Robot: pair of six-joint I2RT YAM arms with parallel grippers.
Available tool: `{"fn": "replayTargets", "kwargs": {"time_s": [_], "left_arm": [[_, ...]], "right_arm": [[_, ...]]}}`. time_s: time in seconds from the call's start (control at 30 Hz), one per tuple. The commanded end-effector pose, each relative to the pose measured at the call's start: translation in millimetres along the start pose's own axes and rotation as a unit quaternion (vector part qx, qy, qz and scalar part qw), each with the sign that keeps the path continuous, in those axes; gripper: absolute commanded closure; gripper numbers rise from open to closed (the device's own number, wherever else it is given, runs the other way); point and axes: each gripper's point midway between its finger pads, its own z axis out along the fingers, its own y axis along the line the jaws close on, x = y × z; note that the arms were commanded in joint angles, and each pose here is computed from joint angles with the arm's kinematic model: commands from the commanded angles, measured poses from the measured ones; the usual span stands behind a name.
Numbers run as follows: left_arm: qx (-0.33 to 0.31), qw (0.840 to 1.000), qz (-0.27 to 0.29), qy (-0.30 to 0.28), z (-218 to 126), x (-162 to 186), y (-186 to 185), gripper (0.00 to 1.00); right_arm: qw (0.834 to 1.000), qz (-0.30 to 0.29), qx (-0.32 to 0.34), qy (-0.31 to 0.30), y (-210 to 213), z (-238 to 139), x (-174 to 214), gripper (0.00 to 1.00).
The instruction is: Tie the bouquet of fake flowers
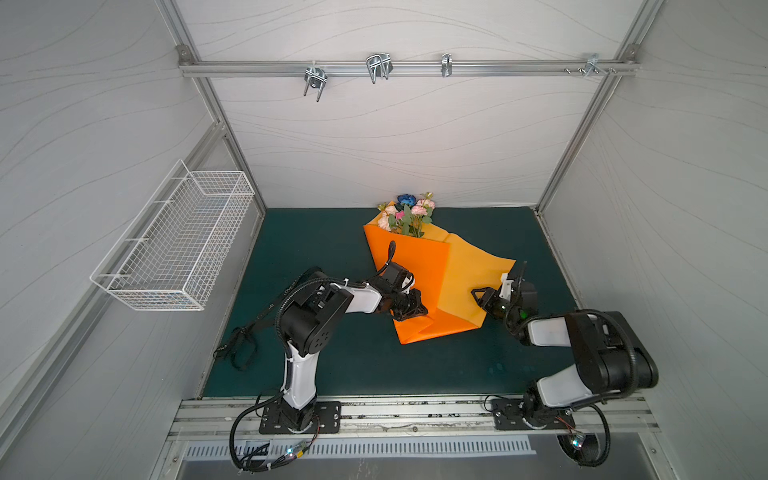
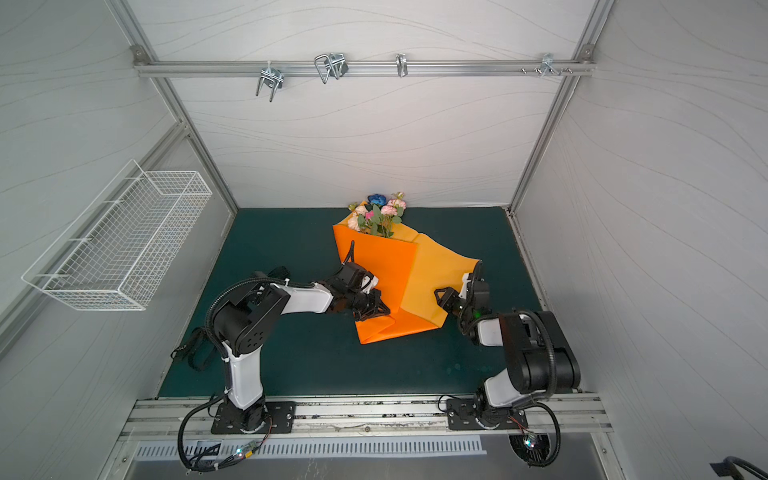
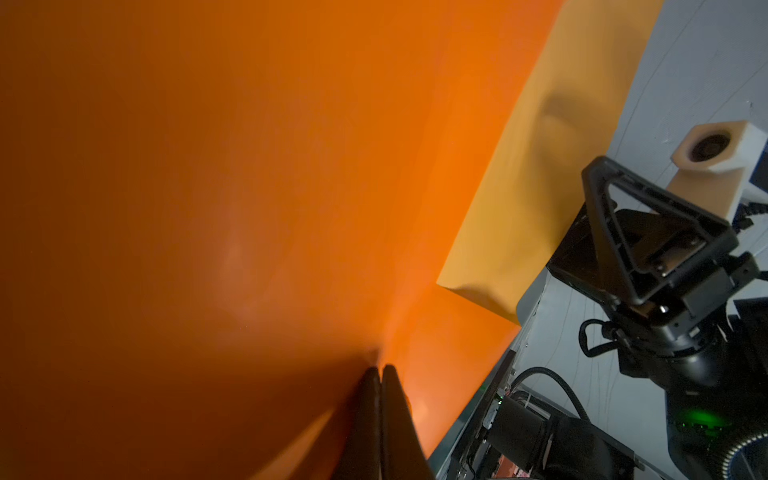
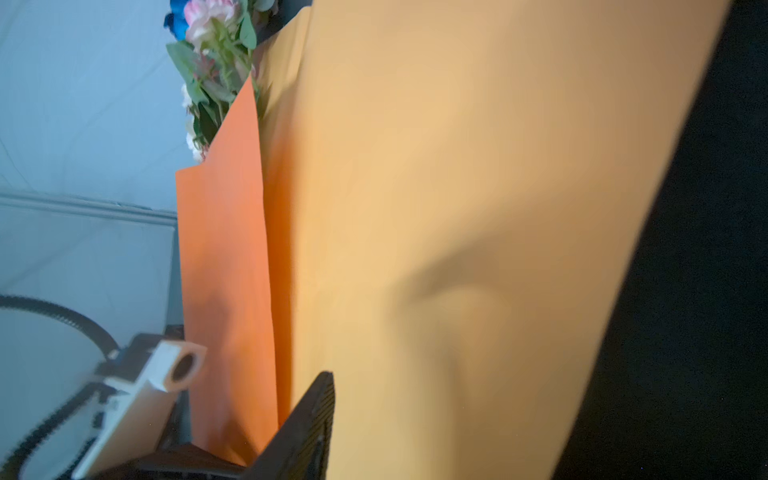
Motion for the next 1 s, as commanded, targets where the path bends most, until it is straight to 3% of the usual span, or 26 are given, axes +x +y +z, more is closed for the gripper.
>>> {"fn": "replayTargets", "kwargs": {"time_s": [0.0, 0.13, 0.33, 0.57, 0.8, 0.97], "left_arm": [[0.002, 1.000, 0.010, 0.006, 7.2, -1.7, -4.0, 1.00], [-0.004, 1.000, 0.011, 0.008, 8.9, -0.6, -1.8, 1.00], [-0.008, 1.000, 0.010, 0.011, 12.5, 1.7, 1.1, 1.00], [-0.011, 1.000, 0.013, 0.017, 17.4, 6.6, 4.1, 1.00], [-0.007, 1.000, 0.015, 0.021, 18.7, 11.0, 2.5, 1.00], [0.009, 1.000, 0.026, 0.011, 8.7, 11.2, -14.2, 1.00]], "right_arm": [[0.999, -0.007, -0.032, 0.013, 11.2, 5.5, -5.3, 0.72], [0.998, -0.037, -0.051, 0.016, 28.4, 3.9, -13.3, 0.92], [0.990, -0.132, -0.047, 0.023, 76.4, -10.8, -17.6, 1.00], [0.980, -0.188, -0.058, 0.022, 126.2, -22.4, -20.5, 1.00], [0.972, -0.216, -0.074, 0.053, 166.2, -4.6, -9.4, 1.00], [0.974, -0.215, 0.018, 0.068, 151.2, 7.2, -10.9, 1.00]]}}
